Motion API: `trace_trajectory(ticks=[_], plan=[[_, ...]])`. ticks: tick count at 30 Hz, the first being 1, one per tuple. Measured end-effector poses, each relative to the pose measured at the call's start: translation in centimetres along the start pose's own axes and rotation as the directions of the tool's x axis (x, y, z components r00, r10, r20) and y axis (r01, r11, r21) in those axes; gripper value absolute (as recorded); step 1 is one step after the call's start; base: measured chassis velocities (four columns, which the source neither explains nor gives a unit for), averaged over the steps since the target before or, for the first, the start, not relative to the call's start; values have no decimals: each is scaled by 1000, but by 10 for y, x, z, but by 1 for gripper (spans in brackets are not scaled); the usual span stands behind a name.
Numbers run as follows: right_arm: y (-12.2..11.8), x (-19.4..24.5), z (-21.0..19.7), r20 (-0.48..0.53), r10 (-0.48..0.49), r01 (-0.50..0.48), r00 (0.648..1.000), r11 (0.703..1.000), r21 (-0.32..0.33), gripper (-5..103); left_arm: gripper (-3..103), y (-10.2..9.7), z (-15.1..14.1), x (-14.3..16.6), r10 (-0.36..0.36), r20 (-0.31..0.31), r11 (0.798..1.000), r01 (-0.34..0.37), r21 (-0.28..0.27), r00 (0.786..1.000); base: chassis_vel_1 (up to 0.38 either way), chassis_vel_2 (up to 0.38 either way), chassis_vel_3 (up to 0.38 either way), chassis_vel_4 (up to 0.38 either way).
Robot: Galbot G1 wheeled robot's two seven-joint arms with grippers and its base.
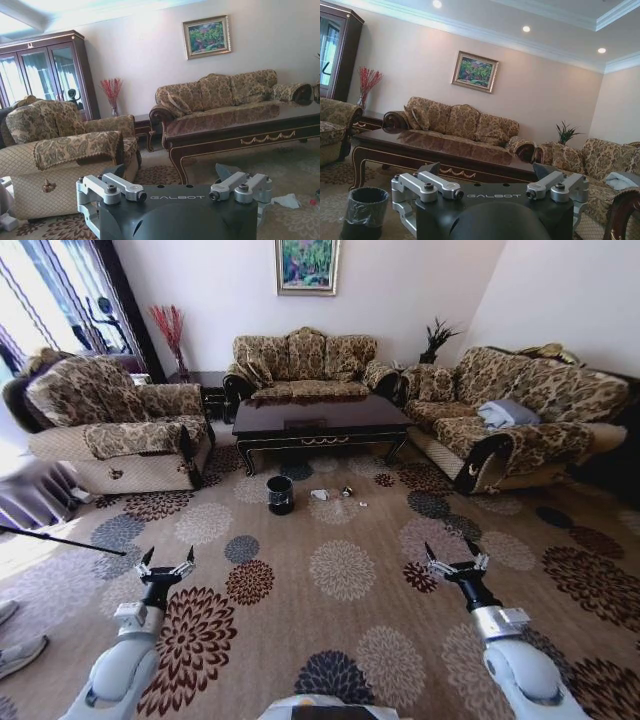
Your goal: Move to the front of the table and pick up the trash from the floor, then place it into the trash bin.
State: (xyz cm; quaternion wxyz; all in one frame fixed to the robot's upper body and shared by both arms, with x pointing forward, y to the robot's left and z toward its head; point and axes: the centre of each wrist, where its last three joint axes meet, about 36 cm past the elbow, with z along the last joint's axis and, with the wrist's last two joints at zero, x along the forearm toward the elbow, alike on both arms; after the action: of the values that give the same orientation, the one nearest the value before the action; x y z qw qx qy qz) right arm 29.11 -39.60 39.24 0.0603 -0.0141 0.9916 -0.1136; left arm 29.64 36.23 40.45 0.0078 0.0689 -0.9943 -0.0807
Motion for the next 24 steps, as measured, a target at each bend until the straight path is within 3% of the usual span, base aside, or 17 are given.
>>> trace_trajectory(ticks=[24], plan=[[4, 1, -2, 7, -3, 3, 1000, 1000, -21, 100, 100, -4, -8, 0, -7, 42, 1000, 6, 11, 999, 0, 0, 0, 0]])
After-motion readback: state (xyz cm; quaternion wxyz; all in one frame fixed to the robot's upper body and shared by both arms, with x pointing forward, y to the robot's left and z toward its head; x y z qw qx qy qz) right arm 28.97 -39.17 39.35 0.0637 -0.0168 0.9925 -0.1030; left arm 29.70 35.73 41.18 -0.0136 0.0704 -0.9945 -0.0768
